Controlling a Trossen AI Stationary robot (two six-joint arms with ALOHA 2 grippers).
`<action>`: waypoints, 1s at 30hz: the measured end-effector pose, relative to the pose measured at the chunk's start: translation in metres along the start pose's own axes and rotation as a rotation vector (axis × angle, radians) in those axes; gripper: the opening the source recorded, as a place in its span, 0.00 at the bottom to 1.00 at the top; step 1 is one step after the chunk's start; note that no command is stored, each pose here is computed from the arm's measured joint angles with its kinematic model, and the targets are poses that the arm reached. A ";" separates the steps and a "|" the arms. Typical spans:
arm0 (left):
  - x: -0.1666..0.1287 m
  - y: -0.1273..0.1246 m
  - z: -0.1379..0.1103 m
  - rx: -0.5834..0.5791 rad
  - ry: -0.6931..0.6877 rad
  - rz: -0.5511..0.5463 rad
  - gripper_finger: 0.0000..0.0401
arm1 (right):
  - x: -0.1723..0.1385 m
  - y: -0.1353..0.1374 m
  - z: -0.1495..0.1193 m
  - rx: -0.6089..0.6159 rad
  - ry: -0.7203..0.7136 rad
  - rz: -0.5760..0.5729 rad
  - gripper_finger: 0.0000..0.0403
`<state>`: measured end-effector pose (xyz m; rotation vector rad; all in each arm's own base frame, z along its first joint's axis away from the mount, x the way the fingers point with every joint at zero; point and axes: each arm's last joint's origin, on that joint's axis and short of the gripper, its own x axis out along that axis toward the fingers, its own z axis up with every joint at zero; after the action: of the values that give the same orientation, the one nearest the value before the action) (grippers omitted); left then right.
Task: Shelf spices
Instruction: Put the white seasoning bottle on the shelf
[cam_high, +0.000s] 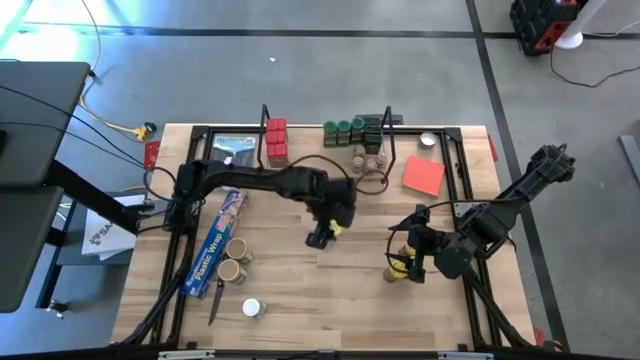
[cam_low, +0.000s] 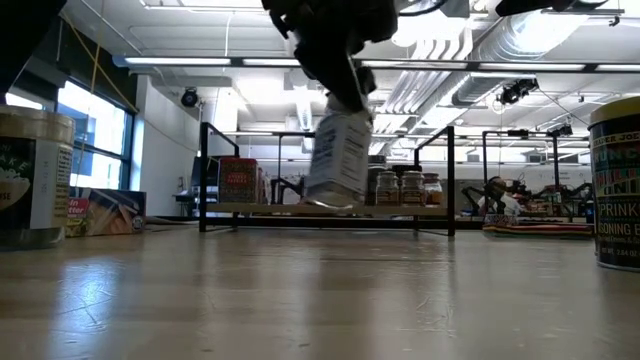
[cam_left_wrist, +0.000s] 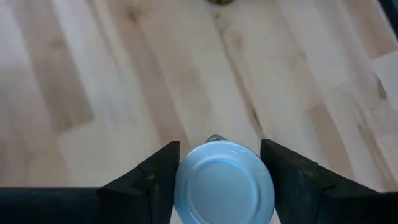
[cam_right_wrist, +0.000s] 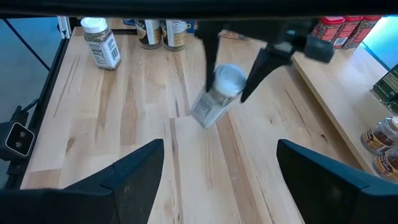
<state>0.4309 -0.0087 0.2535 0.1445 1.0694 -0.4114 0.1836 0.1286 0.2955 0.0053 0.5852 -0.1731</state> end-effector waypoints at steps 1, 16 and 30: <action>-0.003 0.003 -0.002 -0.023 0.013 0.008 0.49 | 0.000 0.000 0.000 -0.001 0.000 -0.002 0.76; -0.102 0.086 -0.054 -0.391 0.030 0.442 0.49 | 0.000 -0.001 -0.001 -0.011 0.010 -0.008 0.76; -0.126 0.178 -0.134 -0.602 -0.037 0.649 0.49 | 0.000 -0.001 -0.001 -0.018 0.012 -0.010 0.76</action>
<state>0.3387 0.2283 0.2849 -0.0573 1.0056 0.4919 0.1827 0.1277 0.2944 -0.0137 0.5985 -0.1773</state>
